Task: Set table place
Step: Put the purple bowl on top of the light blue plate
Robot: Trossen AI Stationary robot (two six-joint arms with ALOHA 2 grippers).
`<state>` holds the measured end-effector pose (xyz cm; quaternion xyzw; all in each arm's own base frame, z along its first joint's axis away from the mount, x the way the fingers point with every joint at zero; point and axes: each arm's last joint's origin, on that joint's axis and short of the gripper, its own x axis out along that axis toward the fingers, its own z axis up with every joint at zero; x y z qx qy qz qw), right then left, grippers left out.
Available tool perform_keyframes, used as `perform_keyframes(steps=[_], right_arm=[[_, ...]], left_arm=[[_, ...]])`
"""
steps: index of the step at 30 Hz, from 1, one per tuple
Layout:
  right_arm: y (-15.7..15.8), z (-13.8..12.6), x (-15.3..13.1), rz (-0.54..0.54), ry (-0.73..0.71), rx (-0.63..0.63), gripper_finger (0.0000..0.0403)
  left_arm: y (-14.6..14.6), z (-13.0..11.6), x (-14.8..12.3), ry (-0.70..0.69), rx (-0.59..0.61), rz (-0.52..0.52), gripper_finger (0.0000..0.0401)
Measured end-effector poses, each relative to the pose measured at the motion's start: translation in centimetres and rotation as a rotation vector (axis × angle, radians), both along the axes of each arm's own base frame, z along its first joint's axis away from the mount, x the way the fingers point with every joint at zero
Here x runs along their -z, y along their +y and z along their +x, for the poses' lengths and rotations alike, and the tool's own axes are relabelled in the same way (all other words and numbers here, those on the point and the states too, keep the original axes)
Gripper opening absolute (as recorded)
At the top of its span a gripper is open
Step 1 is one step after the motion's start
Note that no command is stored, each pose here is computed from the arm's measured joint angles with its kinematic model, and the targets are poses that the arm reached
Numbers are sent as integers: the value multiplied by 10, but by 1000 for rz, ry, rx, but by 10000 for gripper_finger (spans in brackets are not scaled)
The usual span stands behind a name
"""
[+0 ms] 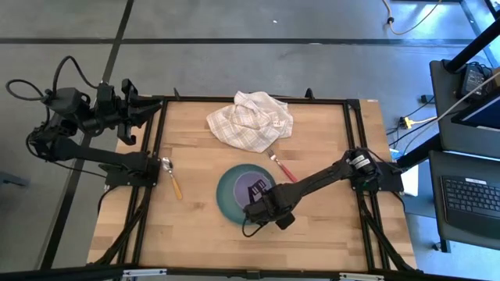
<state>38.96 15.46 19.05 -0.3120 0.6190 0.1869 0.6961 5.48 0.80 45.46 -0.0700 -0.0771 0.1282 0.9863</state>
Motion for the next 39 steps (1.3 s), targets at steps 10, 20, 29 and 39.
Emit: perform_keyframes(steps=[10,20,29,39], right_arm=[[0,0,0,-5,-4,15,27],[4,10,-30,38,-83,83,27],[3,14,-43,143,-86,153,28],[-6,21,-26,120,-48,207,28]], left_arm=[[0,0,1,16,0,2,86],[0,1,4,46,-1,0,86],[0,1,4,46,0,0,86],[0,1,4,45,0,-5,86]])
